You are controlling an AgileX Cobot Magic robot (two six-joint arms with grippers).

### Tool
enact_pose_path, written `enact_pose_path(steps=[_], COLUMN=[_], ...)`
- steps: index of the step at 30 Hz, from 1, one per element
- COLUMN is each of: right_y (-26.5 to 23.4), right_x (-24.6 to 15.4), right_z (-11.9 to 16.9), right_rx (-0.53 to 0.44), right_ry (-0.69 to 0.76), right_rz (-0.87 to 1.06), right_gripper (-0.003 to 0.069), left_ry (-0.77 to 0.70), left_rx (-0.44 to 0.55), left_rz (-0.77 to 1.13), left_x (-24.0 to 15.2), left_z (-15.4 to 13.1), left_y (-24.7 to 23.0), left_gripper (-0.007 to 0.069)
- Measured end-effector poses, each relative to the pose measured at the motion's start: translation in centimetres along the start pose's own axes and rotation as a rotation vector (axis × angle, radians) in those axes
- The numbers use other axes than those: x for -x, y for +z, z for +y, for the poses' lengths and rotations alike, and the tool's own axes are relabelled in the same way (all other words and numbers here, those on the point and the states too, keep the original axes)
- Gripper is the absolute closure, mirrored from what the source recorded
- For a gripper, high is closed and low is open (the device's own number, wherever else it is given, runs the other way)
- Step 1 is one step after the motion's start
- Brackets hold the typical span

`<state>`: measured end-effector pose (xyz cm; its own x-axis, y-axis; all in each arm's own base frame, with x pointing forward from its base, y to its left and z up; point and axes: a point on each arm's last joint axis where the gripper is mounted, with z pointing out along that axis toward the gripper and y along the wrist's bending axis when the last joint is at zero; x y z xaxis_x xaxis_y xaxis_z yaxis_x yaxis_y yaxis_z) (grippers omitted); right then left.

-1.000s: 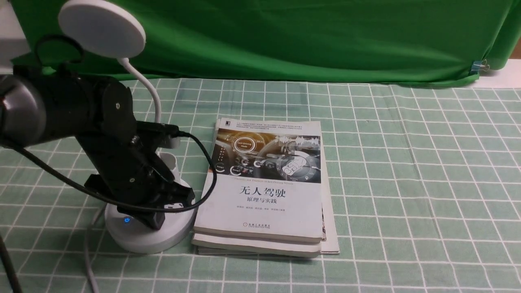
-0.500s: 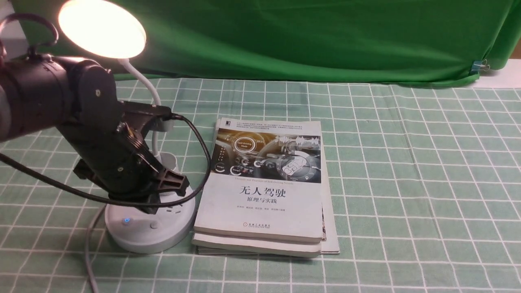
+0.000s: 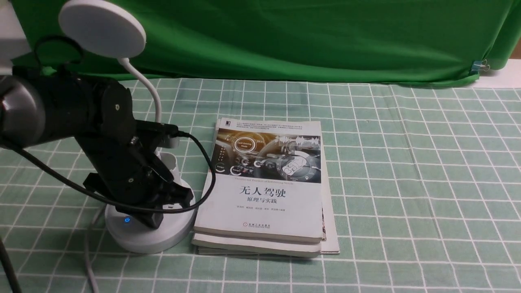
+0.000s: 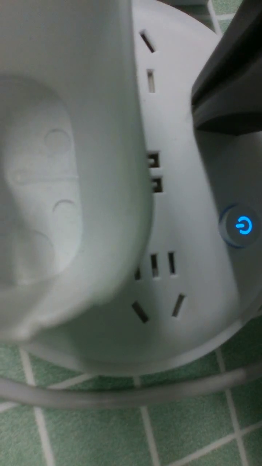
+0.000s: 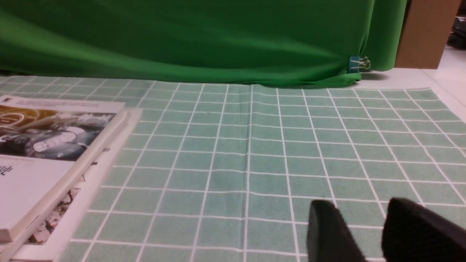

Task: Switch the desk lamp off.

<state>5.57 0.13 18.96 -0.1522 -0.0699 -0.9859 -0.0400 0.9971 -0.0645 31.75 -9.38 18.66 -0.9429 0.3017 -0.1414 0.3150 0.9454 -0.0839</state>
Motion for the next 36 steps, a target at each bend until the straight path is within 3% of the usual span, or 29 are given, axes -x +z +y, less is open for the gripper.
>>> enact_pose_path(steps=[5, 13, 24, 30, 36], right_y=[0.0, 0.0, 0.0, 0.0, 0.0], right_x=[0.0, 0.0, 0.0, 0.0, 0.0], right_z=[0.0, 0.0, 0.0, 0.0, 0.0], right_rx=[0.000, 0.000, 0.000, 0.000, 0.000], right_ry=[0.000, 0.000, 0.000, 0.000, 0.000], right_rz=[0.000, 0.000, 0.000, 0.000, 0.000], right_gripper=[0.0417, 0.0417, 0.0417, 0.0417, 0.0417], left_ry=[0.002, 0.008, 0.013, 0.006, 0.010], left_rx=[0.002, -0.003, 0.015, 0.023, 0.025], left_rz=[-0.038, -0.277, -0.853, -1.167, -1.280], left_x=[-0.2, -2.3, -14.7, -21.3, -24.8], left_z=[-0.1, -1.0, -2.0, -2.1, -2.0], left_y=[-1.2, -8.3, -15.1, -14.4, -12.2], left_gripper=[0.0625, 0.0625, 0.0625, 0.0625, 0.0625])
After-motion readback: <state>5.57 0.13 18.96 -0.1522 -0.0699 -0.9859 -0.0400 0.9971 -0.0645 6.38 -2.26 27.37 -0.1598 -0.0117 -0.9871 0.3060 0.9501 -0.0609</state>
